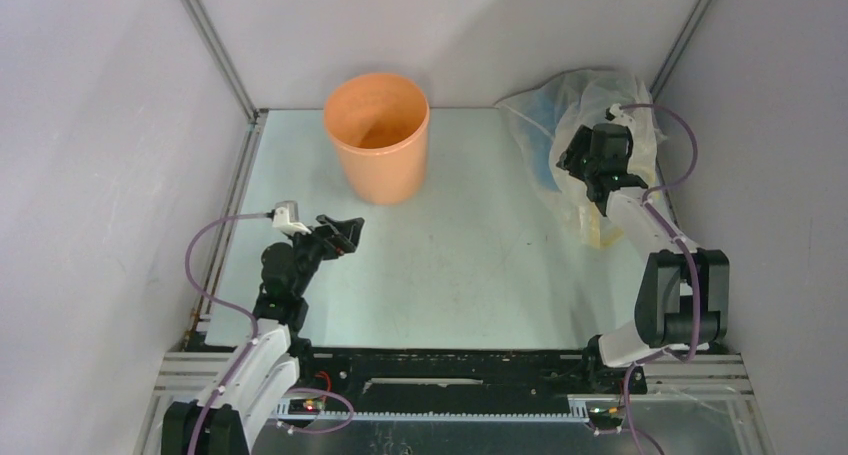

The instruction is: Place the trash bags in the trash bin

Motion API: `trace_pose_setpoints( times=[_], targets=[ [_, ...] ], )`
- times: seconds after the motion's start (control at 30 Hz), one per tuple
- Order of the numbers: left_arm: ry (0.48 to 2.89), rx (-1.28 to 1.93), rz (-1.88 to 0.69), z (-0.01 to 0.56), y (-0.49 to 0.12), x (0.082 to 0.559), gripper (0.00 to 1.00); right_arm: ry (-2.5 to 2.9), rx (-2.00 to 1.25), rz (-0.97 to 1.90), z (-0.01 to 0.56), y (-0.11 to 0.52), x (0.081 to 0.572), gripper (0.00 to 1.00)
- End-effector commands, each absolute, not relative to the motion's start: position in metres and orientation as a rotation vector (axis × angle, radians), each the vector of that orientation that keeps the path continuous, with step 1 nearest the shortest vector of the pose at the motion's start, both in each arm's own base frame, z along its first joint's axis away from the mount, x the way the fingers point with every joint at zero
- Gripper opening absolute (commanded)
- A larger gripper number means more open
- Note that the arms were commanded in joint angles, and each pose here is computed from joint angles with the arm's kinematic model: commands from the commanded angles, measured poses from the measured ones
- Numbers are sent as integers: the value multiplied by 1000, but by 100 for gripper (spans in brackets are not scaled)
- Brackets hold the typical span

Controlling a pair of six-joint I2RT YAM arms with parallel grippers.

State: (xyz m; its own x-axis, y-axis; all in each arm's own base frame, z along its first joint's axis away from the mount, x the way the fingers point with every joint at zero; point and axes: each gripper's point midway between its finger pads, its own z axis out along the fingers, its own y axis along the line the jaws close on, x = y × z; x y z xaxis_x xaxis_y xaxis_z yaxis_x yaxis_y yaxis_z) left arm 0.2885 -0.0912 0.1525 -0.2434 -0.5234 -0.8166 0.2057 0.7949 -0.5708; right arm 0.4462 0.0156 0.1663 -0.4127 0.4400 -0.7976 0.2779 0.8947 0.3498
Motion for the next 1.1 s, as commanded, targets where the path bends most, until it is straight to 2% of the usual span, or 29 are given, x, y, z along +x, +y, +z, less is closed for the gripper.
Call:
trace_pose_setpoints(
  times=[0.0, 0.03, 0.07, 0.1, 0.43, 0.5, 0.57, 0.6, 0.67, 0.7, 0.73, 1.07],
  targets=[
    [1611, -174, -716, 182, -99, 293, 99, 1989, 479, 226, 181, 20, 460, 40],
    [1615, -171, -717, 181, -100, 293, 99, 1993, 466, 235, 181, 24, 461, 29],
    [1617, -164, -720, 181, -101, 293, 99, 1998, 442, 246, 183, 32, 461, 9],
    [1615, -154, -727, 182, -103, 293, 99, 2001, 417, 247, 186, 41, 461, 0],
    [1626, 14, -777, 189, -139, 287, 98, 1927, 104, 323, 239, 165, 436, 0],
    [1630, 38, -781, 189, -144, 287, 98, 1928, 31, 395, 247, 185, 431, 4],
    [1630, 58, -785, 190, -148, 286, 98, 1923, -31, 455, 255, 195, 424, 13],
    [1631, 68, -788, 190, -150, 286, 98, 1924, -46, 460, 257, 196, 420, 22],
    [1631, 90, -793, 190, -155, 284, 98, 1940, -59, 432, 259, 189, 413, 56],
    [1631, 100, -796, 191, -157, 284, 98, 1957, -44, 406, 257, 181, 409, 66],
    [1631, 114, -799, 192, -161, 283, 98, 1969, -20, 379, 256, 171, 405, 71],
    [1620, 159, -869, 224, -214, 280, 96, 1937, 274, 461, 235, 78, 362, 74]
  ],
)
